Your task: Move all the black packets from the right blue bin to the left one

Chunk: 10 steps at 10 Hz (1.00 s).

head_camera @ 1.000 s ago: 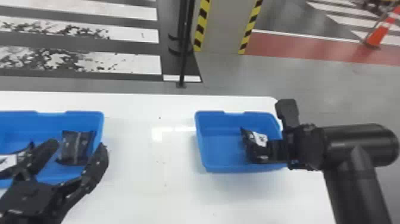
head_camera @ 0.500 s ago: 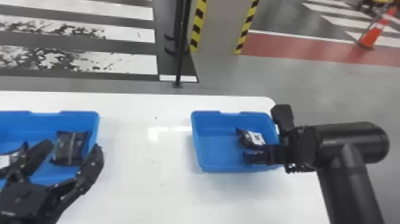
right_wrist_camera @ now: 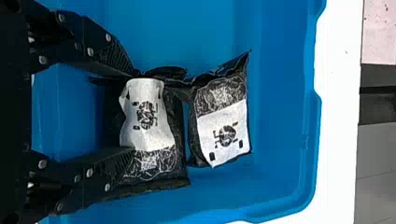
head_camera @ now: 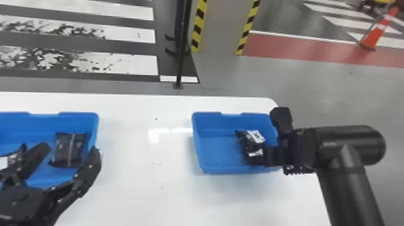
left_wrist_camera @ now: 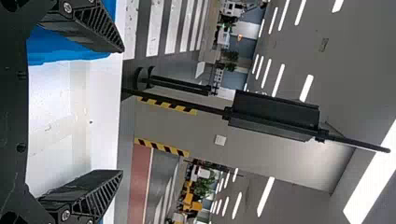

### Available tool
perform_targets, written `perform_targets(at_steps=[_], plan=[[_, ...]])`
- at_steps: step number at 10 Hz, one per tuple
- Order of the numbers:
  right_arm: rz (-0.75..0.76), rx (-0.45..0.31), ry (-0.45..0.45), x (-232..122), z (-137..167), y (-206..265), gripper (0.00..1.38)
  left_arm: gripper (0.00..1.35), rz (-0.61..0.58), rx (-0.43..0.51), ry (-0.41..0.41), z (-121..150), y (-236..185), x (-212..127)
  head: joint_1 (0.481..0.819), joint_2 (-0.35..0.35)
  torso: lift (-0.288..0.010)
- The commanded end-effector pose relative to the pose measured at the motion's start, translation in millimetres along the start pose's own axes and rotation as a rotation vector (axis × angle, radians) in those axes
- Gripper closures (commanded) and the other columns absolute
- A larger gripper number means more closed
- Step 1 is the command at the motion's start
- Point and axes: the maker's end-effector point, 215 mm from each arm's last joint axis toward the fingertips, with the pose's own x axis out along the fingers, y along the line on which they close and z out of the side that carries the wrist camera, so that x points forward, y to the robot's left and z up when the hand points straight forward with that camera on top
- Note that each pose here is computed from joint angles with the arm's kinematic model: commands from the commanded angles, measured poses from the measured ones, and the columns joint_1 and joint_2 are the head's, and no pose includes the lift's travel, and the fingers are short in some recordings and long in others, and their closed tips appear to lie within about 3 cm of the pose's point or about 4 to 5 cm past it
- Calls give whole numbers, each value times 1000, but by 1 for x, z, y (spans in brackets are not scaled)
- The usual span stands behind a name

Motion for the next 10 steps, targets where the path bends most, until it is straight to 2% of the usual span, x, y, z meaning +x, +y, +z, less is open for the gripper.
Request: perform_targets(at_steps=[1, 3, 7, 10], plan=[[43, 4, -35, 7, 6, 13, 1085, 105, 9, -3, 1, -2, 4, -1, 695, -241, -140], [67, 33, -88, 14, 7, 17, 1138, 105, 10, -8, -2, -2, 5, -2, 695, -219, -140], [107, 110, -271, -5, 25, 12, 1157, 105, 18, -11, -7, -2, 9, -4, 695, -216, -140], [243, 118, -384, -41, 34, 59, 1159, 107, 20, -15, -8, -4, 10, -4, 695, -183, -140]])
